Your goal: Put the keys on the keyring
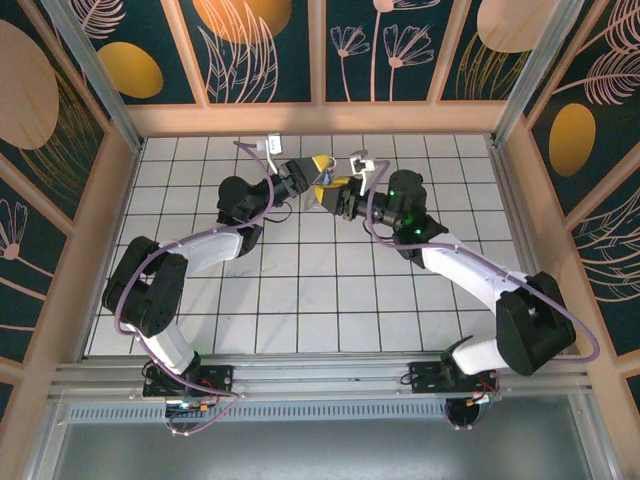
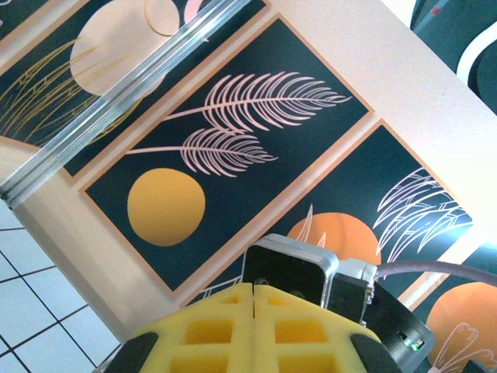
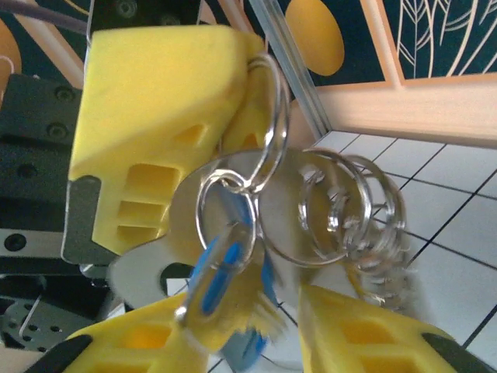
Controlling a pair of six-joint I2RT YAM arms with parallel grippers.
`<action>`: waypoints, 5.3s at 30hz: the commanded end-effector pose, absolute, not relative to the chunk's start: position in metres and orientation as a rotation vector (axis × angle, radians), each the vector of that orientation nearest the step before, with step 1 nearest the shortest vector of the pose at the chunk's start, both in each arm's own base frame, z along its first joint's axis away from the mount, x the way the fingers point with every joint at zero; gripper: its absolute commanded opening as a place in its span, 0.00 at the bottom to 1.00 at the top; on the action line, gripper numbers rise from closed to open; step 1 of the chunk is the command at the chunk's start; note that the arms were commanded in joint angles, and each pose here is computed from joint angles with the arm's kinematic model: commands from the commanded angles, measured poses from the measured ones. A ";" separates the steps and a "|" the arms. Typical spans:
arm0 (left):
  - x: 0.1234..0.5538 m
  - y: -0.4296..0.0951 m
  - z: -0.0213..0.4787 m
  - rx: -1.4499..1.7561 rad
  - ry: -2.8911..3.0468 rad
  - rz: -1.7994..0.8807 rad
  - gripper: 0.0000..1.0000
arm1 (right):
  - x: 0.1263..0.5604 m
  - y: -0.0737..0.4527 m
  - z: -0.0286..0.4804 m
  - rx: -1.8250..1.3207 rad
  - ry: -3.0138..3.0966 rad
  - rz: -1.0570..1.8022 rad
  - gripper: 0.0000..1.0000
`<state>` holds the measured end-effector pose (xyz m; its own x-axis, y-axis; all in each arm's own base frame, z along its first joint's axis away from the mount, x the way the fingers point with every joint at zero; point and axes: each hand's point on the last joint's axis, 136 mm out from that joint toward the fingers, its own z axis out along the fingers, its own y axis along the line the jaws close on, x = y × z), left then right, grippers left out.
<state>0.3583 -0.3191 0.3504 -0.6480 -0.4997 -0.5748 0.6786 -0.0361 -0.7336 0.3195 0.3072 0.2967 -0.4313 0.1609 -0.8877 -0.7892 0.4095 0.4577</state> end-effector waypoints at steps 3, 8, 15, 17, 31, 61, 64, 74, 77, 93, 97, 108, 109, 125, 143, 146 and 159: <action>0.355 -0.323 0.351 0.240 1.371 -1.812 0.00 | 0.310 0.271 0.303 -0.523 1.657 1.175 0.45; 0.357 -0.324 0.346 0.242 1.380 -1.809 0.00 | 0.305 0.239 0.319 -0.441 1.601 1.181 0.48; 0.358 -0.325 0.345 0.239 1.384 -1.803 0.00 | 0.315 0.226 0.355 -0.312 1.512 1.234 0.47; 0.359 -0.324 0.345 0.235 1.383 -1.800 0.00 | 0.322 0.225 0.362 -0.254 1.497 1.273 0.46; 0.360 -0.324 0.344 0.225 1.390 -1.801 0.00 | 0.337 0.250 0.379 -0.185 1.424 1.444 0.38; 0.360 -0.325 0.349 0.228 1.385 -1.798 0.00 | 0.343 0.277 0.357 -0.212 1.479 1.497 0.24; 0.361 -0.324 0.349 0.226 1.384 -1.796 0.00 | 0.341 0.279 0.354 -0.221 1.485 1.503 0.33; 0.360 -0.324 0.349 0.225 1.382 -1.795 0.00 | 0.337 0.278 0.343 -0.208 1.506 1.494 0.25; 0.360 -0.324 0.349 0.225 1.382 -1.795 0.00 | 0.337 0.277 0.340 -0.205 1.511 1.492 0.22; 0.361 -0.325 0.347 0.224 1.386 -1.795 0.00 | 0.336 0.279 0.341 -0.227 1.508 1.490 0.02; 0.361 -0.325 0.347 0.226 1.386 -1.797 0.00 | 0.339 0.281 0.345 -0.230 1.504 1.489 0.13; 0.360 -0.325 0.347 0.234 1.390 -1.789 0.00 | 0.342 0.280 0.342 -0.257 1.514 1.459 0.00; 0.360 -0.325 0.346 0.237 1.395 -1.780 0.00 | 0.343 0.279 0.342 -0.260 1.519 1.449 0.00; 0.407 -0.294 0.338 0.390 1.587 -1.454 0.49 | 0.384 0.264 0.335 -0.547 1.685 1.401 0.00; 0.441 -0.307 0.304 0.530 1.716 -1.434 0.51 | 0.412 0.282 0.320 -0.697 1.773 1.524 0.00; 0.443 -0.309 0.304 0.539 1.715 -1.449 0.51 | 0.412 0.282 0.321 -0.700 1.771 1.524 0.00; 0.441 -0.314 0.303 0.555 1.701 -1.529 0.48 | 0.410 0.290 0.321 -0.715 1.768 1.529 0.00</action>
<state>0.4411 -0.3136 0.2924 -0.6343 -0.1654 -0.7552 0.7221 0.2223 -0.6551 0.4116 0.2845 0.3027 -0.6671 0.0340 -0.7442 -0.7262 0.1933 0.6598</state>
